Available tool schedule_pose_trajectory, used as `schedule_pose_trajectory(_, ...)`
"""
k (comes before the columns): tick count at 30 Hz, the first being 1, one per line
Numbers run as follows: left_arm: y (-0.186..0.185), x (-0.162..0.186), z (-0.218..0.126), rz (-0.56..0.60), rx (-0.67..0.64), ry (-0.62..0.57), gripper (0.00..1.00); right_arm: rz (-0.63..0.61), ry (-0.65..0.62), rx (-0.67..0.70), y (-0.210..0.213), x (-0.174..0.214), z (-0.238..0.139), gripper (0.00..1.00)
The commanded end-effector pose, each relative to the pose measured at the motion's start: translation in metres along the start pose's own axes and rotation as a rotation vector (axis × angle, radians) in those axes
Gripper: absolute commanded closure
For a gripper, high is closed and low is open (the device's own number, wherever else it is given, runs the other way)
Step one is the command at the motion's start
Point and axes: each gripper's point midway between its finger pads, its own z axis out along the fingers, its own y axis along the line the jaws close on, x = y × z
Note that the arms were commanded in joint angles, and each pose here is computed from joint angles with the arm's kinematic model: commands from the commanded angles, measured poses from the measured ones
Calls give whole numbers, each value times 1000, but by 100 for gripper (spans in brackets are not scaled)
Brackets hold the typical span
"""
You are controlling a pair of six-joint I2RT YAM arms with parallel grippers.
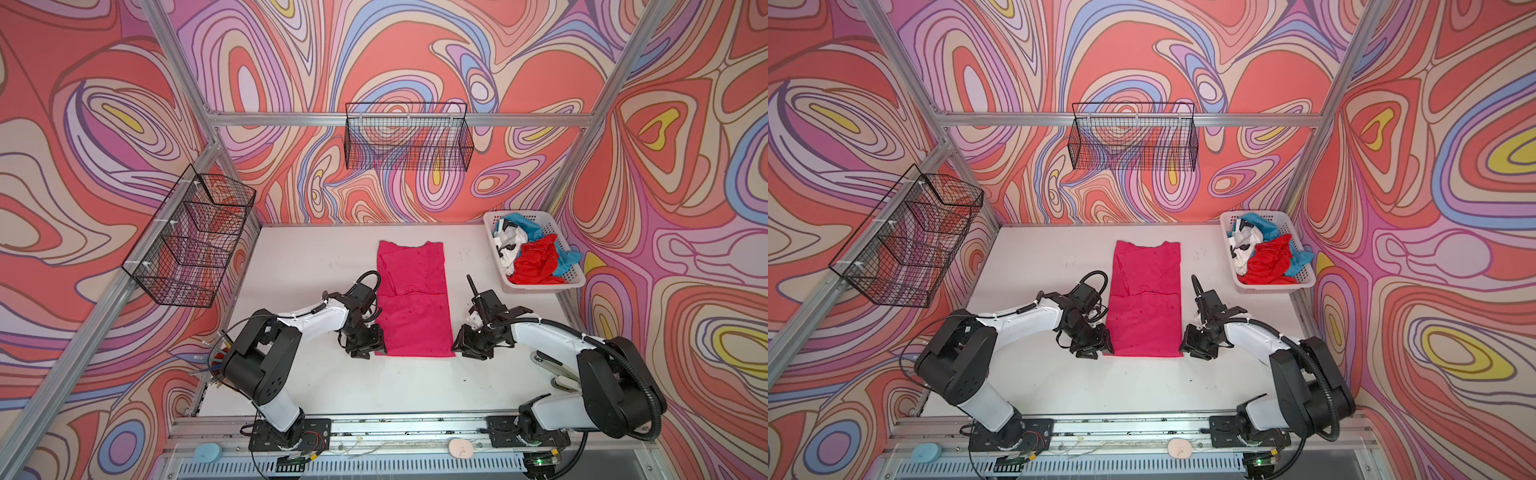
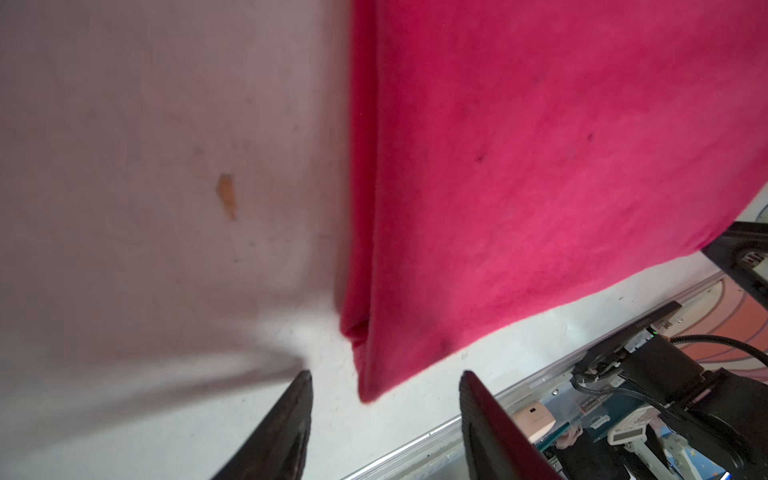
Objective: Fold and stack the t-shirts
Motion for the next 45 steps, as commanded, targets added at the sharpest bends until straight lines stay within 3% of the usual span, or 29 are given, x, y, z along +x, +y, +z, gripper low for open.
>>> schedule_pose_trajectory(1, 6, -8, 1, -11, -22, -45, 43, -8, -25, -51, 8, -2, 0, 57)
schedule_pose_trajectory(12, 11, -17, 11, -19, -56, -56, 57, -31, 18, -55, 2, 6, 12, 58)
schedule_pose_trajectory(26, 16, -10, 22, -9, -101, -33, 64, -20, 64, -37, -9, 25, 16, 62)
schedule_pose_trajectory(45, 22, -9, 22, 14, -161, -55, 75, -16, 54, -10, -14, 21, 21, 78)
